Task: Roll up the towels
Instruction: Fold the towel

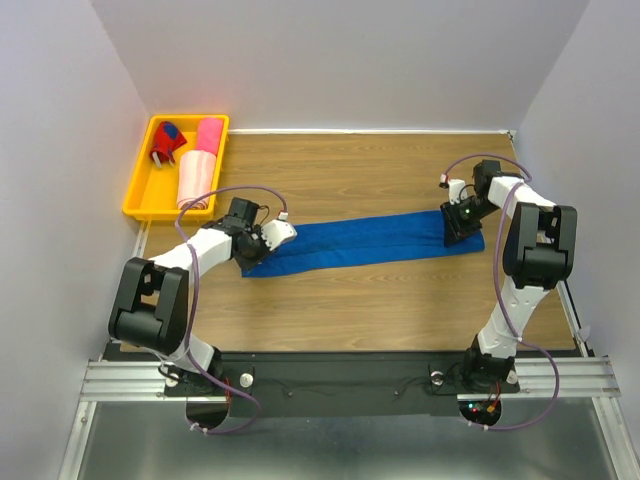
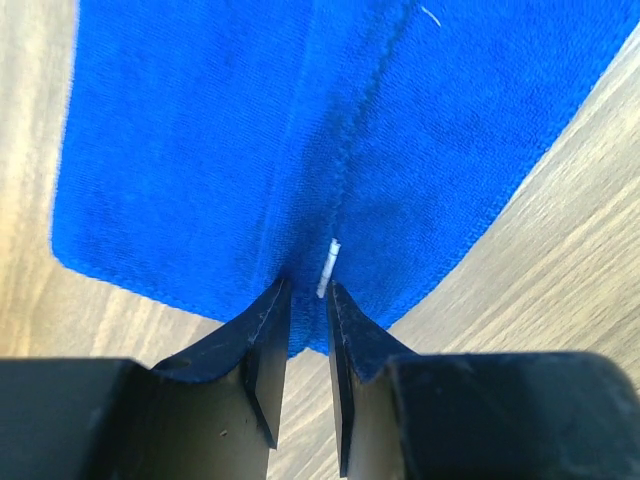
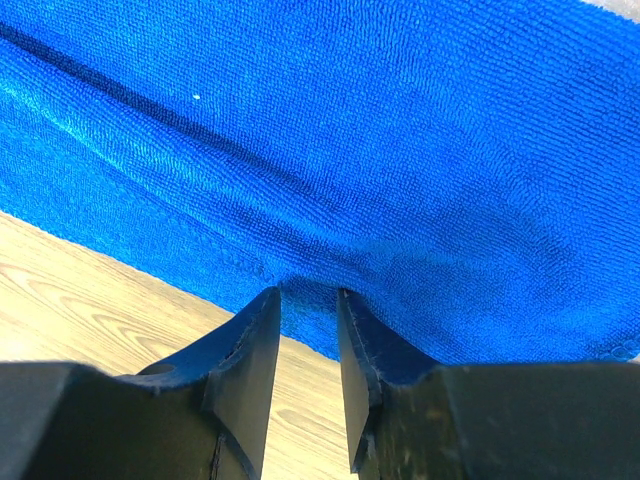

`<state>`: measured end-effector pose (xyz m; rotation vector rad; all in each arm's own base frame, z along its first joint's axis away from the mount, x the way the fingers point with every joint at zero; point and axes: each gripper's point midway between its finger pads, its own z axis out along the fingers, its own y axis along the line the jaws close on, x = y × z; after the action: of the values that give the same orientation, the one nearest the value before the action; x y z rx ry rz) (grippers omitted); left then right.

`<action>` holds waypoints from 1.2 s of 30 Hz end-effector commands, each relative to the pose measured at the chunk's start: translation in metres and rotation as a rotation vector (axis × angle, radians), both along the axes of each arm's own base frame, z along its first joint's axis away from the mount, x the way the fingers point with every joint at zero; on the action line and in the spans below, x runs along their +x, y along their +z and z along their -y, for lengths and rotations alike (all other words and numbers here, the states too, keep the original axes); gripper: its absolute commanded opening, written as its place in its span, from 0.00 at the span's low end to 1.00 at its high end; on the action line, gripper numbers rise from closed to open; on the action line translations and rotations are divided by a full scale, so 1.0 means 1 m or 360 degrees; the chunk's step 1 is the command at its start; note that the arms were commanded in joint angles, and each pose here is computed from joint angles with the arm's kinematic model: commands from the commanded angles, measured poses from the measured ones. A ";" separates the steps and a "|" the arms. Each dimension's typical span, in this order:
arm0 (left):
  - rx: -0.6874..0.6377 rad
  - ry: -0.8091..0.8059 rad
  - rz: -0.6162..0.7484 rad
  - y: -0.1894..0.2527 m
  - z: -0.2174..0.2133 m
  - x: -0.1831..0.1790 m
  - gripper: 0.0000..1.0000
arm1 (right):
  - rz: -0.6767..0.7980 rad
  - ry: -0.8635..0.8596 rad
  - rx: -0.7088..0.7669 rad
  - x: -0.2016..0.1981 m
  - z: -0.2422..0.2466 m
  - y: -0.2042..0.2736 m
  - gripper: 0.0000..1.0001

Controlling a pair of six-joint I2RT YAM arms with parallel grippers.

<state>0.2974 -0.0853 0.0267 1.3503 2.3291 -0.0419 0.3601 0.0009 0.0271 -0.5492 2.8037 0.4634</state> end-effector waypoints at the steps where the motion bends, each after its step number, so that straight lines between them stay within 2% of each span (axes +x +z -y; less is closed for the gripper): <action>1: -0.0072 -0.0036 0.0068 0.029 0.009 0.011 0.33 | -0.0016 0.0020 -0.0036 -0.002 -0.001 -0.007 0.35; 5: -0.0081 -0.0054 0.0091 0.038 0.010 0.012 0.36 | -0.0018 0.0018 -0.0030 -0.002 -0.002 -0.008 0.35; 10: -0.0021 -0.0073 0.0032 0.024 0.004 0.006 0.41 | -0.0019 0.0018 -0.0035 -0.001 -0.001 -0.008 0.35; 26: 0.0004 -0.0091 -0.0039 -0.001 0.006 0.014 0.42 | -0.0021 0.0013 -0.0049 0.001 0.001 -0.008 0.35; 29: -0.0002 -0.0088 -0.0034 -0.002 0.007 0.015 0.36 | -0.0026 0.0014 -0.0046 0.000 0.000 -0.009 0.35; 30: -0.0004 -0.0089 -0.0036 -0.001 0.007 0.015 0.29 | -0.0023 0.0016 -0.0047 0.000 0.001 -0.008 0.35; 32: -0.0013 -0.0087 -0.0029 0.003 0.007 0.016 0.20 | -0.0025 0.0016 -0.0049 0.000 0.001 -0.008 0.35; 36: -0.0021 -0.0098 0.0001 0.019 0.008 0.017 0.18 | -0.0024 0.0019 -0.0045 -0.002 0.000 -0.008 0.35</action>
<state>0.3060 -0.0892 0.0233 1.4208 2.3294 -0.0692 0.3600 0.0003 0.0269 -0.5486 2.8064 0.4582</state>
